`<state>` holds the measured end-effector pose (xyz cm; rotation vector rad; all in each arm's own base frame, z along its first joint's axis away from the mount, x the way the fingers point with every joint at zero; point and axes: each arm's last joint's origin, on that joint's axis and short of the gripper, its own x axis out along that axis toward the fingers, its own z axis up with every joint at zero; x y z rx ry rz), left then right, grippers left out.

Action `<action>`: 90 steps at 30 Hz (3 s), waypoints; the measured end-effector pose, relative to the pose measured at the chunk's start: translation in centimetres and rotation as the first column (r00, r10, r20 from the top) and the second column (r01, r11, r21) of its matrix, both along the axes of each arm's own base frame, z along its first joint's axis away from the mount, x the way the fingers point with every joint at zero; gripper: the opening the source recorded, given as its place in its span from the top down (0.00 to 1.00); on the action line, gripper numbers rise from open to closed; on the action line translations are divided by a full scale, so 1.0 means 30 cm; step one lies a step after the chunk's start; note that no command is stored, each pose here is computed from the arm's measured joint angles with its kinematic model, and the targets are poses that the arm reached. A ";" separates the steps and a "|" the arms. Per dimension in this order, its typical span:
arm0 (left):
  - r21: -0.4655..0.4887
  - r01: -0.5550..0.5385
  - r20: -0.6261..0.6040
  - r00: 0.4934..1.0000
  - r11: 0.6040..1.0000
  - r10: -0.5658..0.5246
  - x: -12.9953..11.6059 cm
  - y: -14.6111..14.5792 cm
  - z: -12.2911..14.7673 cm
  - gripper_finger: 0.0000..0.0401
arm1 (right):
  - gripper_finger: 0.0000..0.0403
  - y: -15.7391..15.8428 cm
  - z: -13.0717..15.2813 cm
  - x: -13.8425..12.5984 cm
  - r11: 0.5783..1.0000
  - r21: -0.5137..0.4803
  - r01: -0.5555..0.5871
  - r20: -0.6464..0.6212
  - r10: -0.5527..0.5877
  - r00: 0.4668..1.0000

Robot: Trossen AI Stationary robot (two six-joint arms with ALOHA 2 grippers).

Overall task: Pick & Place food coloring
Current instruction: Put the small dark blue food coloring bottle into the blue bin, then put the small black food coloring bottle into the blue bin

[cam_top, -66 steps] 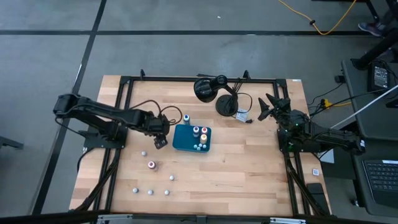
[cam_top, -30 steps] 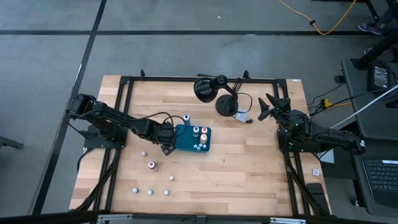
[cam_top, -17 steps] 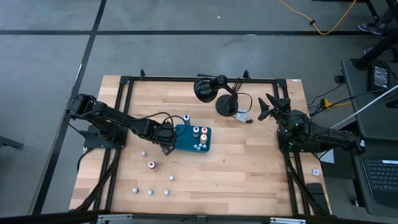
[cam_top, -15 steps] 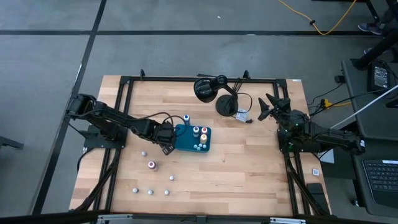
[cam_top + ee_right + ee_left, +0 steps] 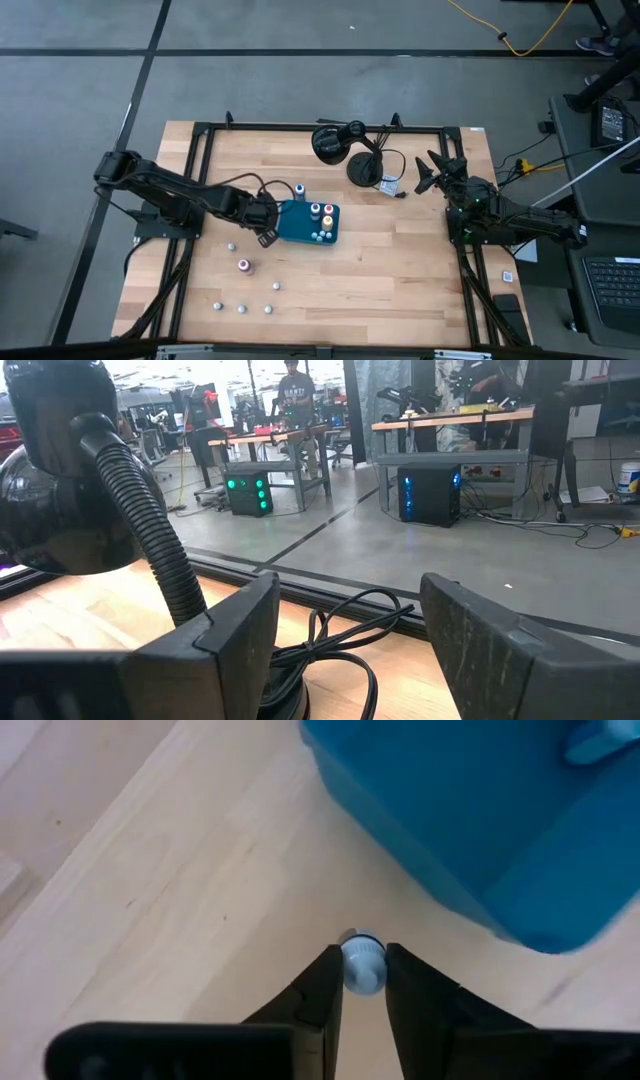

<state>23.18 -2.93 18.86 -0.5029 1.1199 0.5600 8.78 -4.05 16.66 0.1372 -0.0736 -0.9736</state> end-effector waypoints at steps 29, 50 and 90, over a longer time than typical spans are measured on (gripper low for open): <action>0.203 0.274 -0.021 0.961 0.940 -0.275 0.275 -0.041 0.140 0.86 | 0.39 0.000 0.000 0.000 1.000 0.000 0.000 0.000 0.000 1.000; 0.160 0.350 -0.028 0.936 0.923 -0.350 0.394 -0.048 -0.031 0.85 | 0.39 0.000 0.000 0.000 1.000 0.000 0.000 0.000 0.000 1.000; 0.147 0.370 -0.017 0.928 0.917 -0.372 0.388 -0.069 -0.021 0.65 | 0.39 0.000 0.000 0.000 1.000 0.000 0.000 0.000 0.000 1.000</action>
